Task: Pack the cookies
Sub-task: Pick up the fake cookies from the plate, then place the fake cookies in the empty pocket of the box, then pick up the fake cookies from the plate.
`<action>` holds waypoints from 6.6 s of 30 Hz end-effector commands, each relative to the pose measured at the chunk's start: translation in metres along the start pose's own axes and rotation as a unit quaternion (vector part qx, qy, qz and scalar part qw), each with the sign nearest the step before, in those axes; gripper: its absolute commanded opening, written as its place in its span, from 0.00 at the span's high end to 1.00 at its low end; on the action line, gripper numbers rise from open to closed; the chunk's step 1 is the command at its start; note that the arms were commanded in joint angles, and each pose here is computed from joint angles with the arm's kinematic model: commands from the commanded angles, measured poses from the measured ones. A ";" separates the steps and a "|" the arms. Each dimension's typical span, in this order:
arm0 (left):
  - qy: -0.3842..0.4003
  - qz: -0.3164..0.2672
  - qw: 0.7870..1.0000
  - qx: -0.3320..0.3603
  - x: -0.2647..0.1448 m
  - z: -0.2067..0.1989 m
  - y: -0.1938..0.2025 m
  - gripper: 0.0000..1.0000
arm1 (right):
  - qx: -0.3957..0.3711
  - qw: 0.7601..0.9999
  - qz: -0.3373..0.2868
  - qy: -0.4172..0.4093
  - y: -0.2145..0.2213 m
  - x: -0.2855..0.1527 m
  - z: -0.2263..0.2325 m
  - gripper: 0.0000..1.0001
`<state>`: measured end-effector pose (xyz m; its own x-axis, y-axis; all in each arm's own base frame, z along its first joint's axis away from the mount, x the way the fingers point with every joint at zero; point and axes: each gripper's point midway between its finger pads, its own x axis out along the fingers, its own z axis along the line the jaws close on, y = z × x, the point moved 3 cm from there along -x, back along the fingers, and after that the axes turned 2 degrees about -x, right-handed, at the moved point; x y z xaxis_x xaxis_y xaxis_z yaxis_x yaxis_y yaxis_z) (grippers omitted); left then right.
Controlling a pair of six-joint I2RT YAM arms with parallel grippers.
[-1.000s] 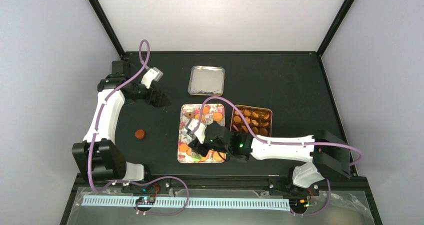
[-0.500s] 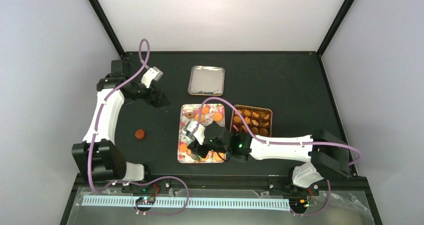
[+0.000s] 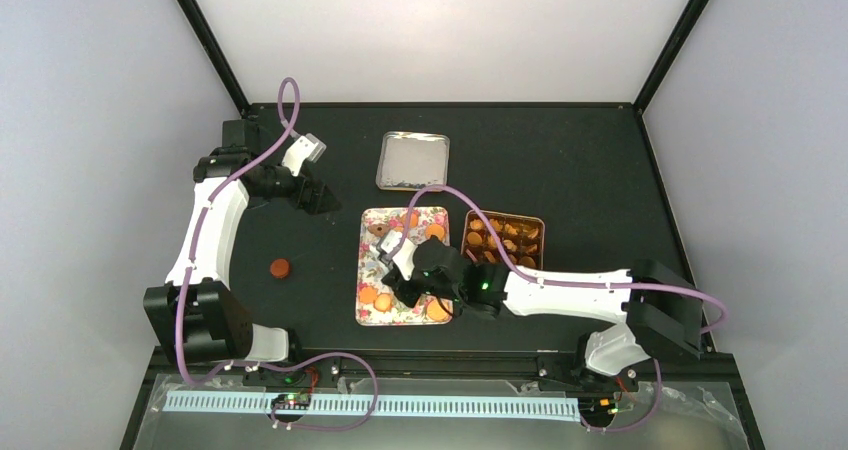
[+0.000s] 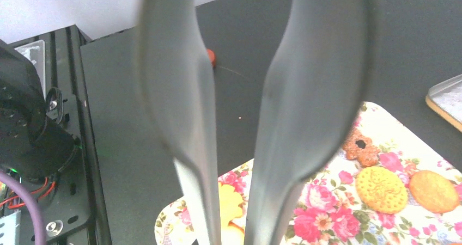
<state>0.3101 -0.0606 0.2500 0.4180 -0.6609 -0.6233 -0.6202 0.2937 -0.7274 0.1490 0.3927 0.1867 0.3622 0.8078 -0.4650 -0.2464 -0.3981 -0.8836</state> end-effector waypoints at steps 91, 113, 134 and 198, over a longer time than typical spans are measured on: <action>0.006 -0.021 1.000 0.016 -0.003 -0.002 -0.007 0.01 | 0.033 0.976 -0.052 0.211 -0.004 -0.131 -0.119 0.95; 0.010 -0.023 1.000 0.017 -0.003 -0.003 -0.008 0.01 | 0.034 0.976 -0.082 0.198 -0.033 -0.142 -0.119 0.76; -0.002 -0.009 1.000 0.008 -0.001 0.002 -0.004 0.01 | 0.002 0.985 -0.089 0.149 -0.057 -0.122 -0.098 0.74; -0.013 -0.002 1.000 0.010 -0.016 0.002 -0.004 0.01 | -0.036 0.998 -0.043 -0.002 -0.025 0.017 0.008 0.92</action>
<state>0.3059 -0.0486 0.2426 0.4132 -0.6301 -0.6574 -0.6480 0.3038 -0.6984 0.1487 0.4184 0.1724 0.3305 0.8299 -0.4495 -0.1699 -0.4161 -0.8933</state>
